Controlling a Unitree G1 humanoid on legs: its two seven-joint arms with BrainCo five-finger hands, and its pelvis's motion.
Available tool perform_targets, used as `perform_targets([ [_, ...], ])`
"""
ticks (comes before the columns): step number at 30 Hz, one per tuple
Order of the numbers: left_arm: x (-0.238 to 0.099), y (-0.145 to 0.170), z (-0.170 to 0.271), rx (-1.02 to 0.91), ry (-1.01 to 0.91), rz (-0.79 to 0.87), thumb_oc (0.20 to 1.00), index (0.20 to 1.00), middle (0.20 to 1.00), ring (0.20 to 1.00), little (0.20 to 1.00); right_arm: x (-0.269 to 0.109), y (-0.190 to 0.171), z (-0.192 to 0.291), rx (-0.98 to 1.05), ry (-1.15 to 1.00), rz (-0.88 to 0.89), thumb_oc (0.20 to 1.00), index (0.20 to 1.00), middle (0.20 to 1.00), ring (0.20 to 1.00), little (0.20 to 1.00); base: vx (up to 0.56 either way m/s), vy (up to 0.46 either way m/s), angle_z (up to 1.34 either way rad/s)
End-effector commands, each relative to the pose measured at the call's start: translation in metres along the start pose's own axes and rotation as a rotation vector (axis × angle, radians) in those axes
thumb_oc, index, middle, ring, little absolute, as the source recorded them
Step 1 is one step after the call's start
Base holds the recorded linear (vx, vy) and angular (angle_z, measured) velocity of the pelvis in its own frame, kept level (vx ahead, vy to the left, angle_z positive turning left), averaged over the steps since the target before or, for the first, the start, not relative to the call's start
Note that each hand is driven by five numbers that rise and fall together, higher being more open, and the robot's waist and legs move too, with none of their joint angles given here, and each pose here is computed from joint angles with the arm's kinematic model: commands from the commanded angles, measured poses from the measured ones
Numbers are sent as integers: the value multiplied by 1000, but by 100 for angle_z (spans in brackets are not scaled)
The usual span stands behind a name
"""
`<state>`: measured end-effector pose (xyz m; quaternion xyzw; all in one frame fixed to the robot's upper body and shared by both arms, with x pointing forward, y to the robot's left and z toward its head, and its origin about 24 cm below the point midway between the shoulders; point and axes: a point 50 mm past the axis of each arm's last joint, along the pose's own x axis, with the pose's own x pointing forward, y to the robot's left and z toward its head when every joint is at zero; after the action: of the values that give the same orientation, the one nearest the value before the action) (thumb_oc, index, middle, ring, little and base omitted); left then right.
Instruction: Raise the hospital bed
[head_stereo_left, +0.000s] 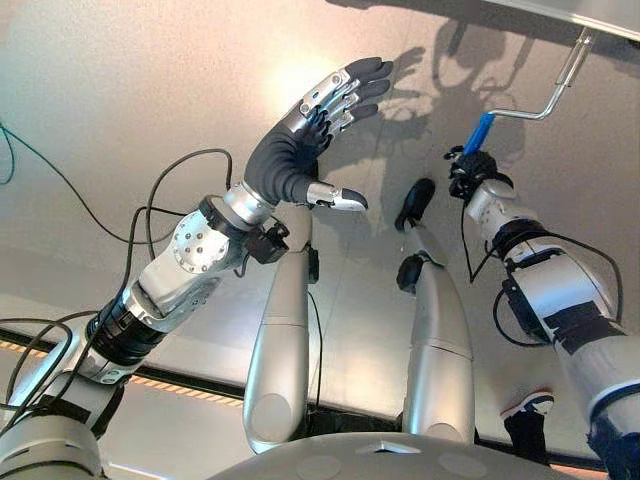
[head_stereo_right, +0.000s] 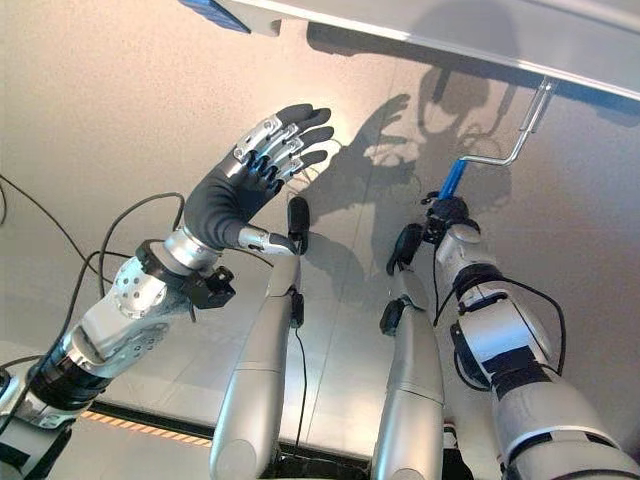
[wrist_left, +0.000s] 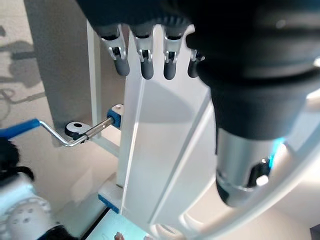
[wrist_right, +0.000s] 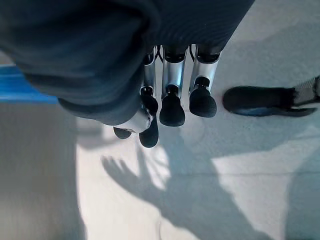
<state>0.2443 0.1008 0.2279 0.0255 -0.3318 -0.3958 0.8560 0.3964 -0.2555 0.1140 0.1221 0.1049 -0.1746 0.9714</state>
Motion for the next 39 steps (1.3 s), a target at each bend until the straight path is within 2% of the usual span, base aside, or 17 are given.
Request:
perform_targets([
  [1, 0, -17, 17, -73, -126, -58, 1000, 1000, 1000, 1000, 1000, -2, -37, 57, 53, -188, -111, 200, 200, 200, 200, 200, 6, -36, -5],
  [8, -1, -15, 16, -68, -109, -64, 1000, 1000, 1000, 1000, 1000, -8, -82, 66, 61, -209, -238, 200, 200, 200, 200, 200, 4, -21, -4],
  [14, -4, -13, 16, -47, -88, -72, 1000, 1000, 1000, 1000, 1000, -24, -140, 78, 28, -220, -403, 200, 200, 200, 200, 200, 2, -12, -2],
  [23, -8, -9, 16, -32, -83, -51, 1000, 1000, 1000, 1000, 1000, -32, -155, 94, 12, -296, -409, 200, 200, 200, 200, 200, 1, -4, -1],
  [25, -11, -8, 17, -20, -80, -38, 1000, 1000, 1000, 1000, 1000, -34, -148, 105, 23, -367, -358, 200, 200, 200, 200, 200, 2, -9, -6],
  [29, -20, 0, 23, 26, -88, 31, 1000, 1000, 1000, 1000, 1000, -51, -109, 128, 8, -625, -92, 200, 200, 200, 200, 200, 1, -29, -7],
  [30, -21, -1, 23, 25, -85, 28, 1000, 1000, 1000, 1000, 1000, -52, -110, 126, 9, -623, -96, 200, 200, 200, 200, 200, 6, -31, -4],
  [31, -26, 4, 24, 46, -82, 64, 1000, 1000, 1000, 1000, 1000, -68, -103, 131, 26, -720, -19, 200, 200, 200, 200, 200, -3, -23, -3],
  [34, -30, 6, 27, 60, -81, 88, 1000, 1000, 1000, 1000, 1000, -81, -97, 123, 52, -777, 34, 200, 200, 200, 200, 200, 1, -21, -5],
  [39, -39, 11, 38, 106, -90, 120, 1000, 1000, 1000, 1000, 1000, -125, -57, 118, 27, -925, 320, 200, 200, 200, 200, 200, 0, 0, 0],
])
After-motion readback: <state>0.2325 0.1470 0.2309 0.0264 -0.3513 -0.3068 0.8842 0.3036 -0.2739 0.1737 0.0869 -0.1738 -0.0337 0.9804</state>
